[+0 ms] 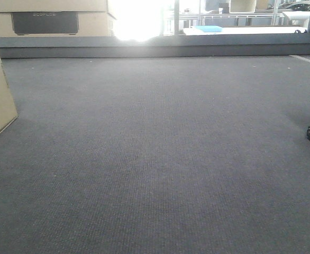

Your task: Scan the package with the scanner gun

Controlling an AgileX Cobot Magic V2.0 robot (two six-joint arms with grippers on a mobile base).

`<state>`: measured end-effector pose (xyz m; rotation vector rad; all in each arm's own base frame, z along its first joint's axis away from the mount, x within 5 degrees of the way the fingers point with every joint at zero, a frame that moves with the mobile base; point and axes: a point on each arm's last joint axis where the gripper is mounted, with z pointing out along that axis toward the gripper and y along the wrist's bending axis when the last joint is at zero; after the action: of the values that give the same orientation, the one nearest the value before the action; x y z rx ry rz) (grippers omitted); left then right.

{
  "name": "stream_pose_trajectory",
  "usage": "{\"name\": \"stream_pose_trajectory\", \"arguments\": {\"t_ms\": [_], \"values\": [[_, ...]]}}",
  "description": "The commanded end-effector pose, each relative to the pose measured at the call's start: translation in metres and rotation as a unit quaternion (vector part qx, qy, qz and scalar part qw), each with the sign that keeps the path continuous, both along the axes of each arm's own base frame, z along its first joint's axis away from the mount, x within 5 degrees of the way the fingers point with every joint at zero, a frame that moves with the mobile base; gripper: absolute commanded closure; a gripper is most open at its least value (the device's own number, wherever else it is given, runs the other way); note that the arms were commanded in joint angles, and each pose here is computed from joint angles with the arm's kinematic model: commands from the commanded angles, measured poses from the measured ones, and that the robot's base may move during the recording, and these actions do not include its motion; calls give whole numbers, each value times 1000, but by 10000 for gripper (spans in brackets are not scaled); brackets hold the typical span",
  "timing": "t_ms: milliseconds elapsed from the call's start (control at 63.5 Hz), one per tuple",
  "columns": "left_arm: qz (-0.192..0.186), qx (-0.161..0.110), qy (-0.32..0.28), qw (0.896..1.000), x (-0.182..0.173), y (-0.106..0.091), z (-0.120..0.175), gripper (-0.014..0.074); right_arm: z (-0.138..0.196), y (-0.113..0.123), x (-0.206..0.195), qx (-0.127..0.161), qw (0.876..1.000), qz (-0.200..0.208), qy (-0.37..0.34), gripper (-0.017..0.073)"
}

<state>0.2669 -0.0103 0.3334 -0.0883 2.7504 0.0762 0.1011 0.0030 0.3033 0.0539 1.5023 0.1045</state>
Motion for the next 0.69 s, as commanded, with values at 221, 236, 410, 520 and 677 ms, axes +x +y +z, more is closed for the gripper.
{"name": "stream_pose_trajectory", "arguments": {"t_ms": [221,236,410,520,677], "values": [[9,22,17,1000,-4,5,1,45,5,0,-1,-3,1000,-1,-16,721],[11,21,19,1000,-5,5,1,36,5,0,-1,-3,1000,-1,-16,721],[22,16,10,1000,-4,5,12,13,5,0,-1,-3,1000,-1,-16,721],[22,13,-21,999,-3,5,30,13,5,0,-1,-3,1000,-1,-16,721],[30,1,-69,997,-11,5,56,27,5,0,-1,-3,1000,-1,-16,721]]}}
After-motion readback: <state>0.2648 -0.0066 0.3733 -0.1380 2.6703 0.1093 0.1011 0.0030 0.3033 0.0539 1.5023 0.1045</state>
